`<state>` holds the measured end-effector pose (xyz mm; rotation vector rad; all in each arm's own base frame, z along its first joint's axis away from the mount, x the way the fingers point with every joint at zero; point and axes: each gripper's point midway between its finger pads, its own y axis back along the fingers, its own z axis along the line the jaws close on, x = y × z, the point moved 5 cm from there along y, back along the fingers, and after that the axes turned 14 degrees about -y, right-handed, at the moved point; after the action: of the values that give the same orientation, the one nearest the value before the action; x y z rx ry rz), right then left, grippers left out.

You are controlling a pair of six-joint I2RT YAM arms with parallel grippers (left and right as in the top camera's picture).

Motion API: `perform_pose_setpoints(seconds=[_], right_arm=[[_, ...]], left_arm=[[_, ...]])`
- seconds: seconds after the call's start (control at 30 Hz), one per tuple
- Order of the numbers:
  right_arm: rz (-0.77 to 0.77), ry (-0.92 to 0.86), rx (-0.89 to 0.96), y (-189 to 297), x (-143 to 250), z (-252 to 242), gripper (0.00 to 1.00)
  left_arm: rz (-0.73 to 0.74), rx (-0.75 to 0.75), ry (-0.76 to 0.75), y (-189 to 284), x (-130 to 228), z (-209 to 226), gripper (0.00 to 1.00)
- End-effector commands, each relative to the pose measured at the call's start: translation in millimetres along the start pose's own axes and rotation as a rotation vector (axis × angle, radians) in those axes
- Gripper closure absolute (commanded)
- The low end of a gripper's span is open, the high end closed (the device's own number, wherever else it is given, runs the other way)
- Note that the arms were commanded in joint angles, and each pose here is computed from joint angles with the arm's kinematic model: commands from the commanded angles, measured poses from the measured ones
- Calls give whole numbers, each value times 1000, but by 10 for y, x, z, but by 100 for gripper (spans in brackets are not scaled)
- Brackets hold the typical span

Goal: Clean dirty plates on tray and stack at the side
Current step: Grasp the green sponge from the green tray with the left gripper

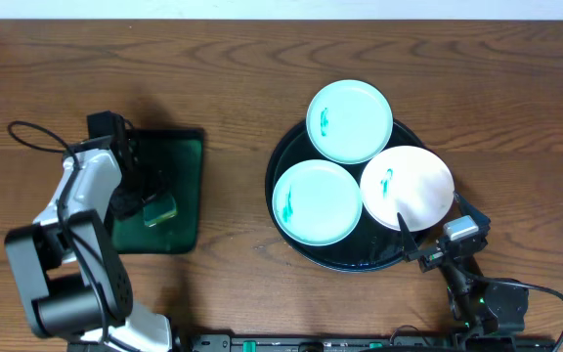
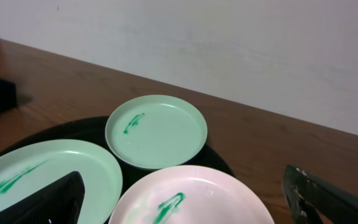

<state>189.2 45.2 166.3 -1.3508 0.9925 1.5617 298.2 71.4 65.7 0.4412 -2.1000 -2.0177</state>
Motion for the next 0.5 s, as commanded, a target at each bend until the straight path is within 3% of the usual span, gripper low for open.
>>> perform_pose_setpoints(seconds=[0.0,0.13,0.3,0.47], right_arm=[[-2,13,20,6,4,-36,1],[-2,13,20,6,3,-37,1],[-2,13,20,6,4,-37,1],[-2,13,20,6,3,-37,1]], left_arm=[[38,28,-28,-119,16,-32,35],[36,13,-28,-162,-4,-13,42],[29,14,-28,-138,-23,-17,90],[30,14,-28,121,-23,-29,93]])
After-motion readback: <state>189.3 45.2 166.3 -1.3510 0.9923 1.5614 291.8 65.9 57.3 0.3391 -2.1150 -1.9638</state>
